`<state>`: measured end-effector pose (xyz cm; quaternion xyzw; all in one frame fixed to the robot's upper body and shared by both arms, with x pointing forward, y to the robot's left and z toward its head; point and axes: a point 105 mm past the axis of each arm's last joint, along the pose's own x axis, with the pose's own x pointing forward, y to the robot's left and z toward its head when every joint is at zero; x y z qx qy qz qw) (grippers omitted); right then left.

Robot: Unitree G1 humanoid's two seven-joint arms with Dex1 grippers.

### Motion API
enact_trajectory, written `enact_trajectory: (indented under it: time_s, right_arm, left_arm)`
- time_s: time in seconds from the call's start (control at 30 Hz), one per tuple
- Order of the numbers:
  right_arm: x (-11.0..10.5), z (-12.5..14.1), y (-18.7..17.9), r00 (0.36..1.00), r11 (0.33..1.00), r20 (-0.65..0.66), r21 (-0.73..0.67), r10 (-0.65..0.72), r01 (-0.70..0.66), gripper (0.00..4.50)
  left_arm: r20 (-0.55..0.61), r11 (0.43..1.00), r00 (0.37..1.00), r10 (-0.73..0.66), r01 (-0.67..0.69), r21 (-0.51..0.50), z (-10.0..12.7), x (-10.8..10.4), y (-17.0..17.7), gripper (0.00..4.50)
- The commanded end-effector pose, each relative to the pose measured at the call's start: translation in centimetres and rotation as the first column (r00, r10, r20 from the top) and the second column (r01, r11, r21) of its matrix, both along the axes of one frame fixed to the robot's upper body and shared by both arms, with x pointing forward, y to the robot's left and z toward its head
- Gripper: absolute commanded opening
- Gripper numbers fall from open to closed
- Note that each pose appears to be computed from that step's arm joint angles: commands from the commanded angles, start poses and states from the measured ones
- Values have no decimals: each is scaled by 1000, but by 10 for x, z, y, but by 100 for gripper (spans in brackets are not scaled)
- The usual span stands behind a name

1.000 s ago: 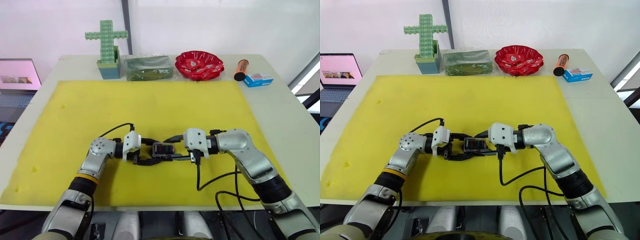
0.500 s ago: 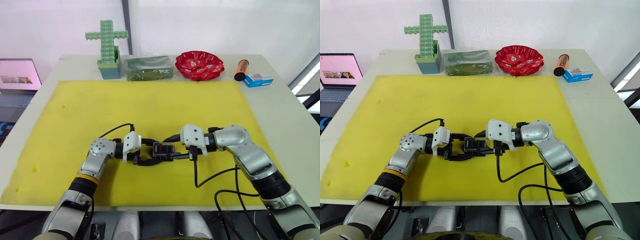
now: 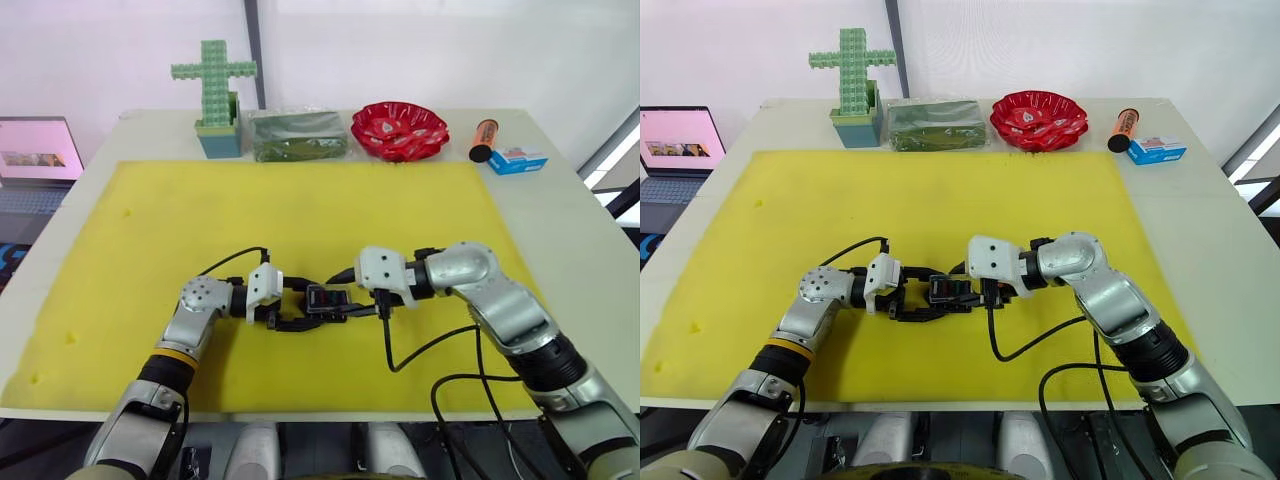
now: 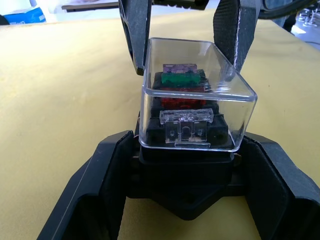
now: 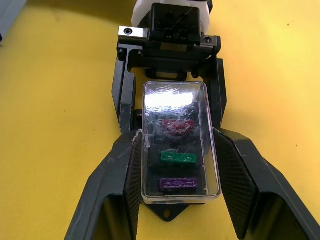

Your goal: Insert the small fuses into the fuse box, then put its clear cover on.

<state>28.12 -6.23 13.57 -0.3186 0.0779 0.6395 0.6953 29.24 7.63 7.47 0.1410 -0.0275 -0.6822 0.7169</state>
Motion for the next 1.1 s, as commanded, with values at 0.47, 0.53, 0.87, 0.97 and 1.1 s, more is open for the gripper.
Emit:
enact_trajectory:
  time_s: [0.47, 0.53, 0.87, 0.97, 1.1]
  right_arm:
    - [1, 1, -3, 996, 997, -53, -36, -69, 67, 185]
    - [2, 2, -4, 996, 997, -56, -34, -75, 73, 185]
    - [4, 14, 2, 998, 998, -16, 29, -63, 63, 448]
    - [-1, 23, 3, 999, 997, -26, 63, -34, 36, 448]
    - [-9, 53, 8, 998, 973, -58, 231, 14, 0, 448]
  left_arm:
    - [-18, 1000, 1000, -24, 24, 16, -9, -8, -3, 281]
    - [-18, 1000, 1000, -23, 24, 15, -9, -8, -3, 281]
    - [-20, 1000, 1000, -18, 19, 15, -9, -8, -2, 281]
    - [-20, 1000, 1000, -18, 18, 16, -9, -8, -2, 281]
    - [-20, 1000, 1000, -16, 17, 16, -9, -8, -1, 281]
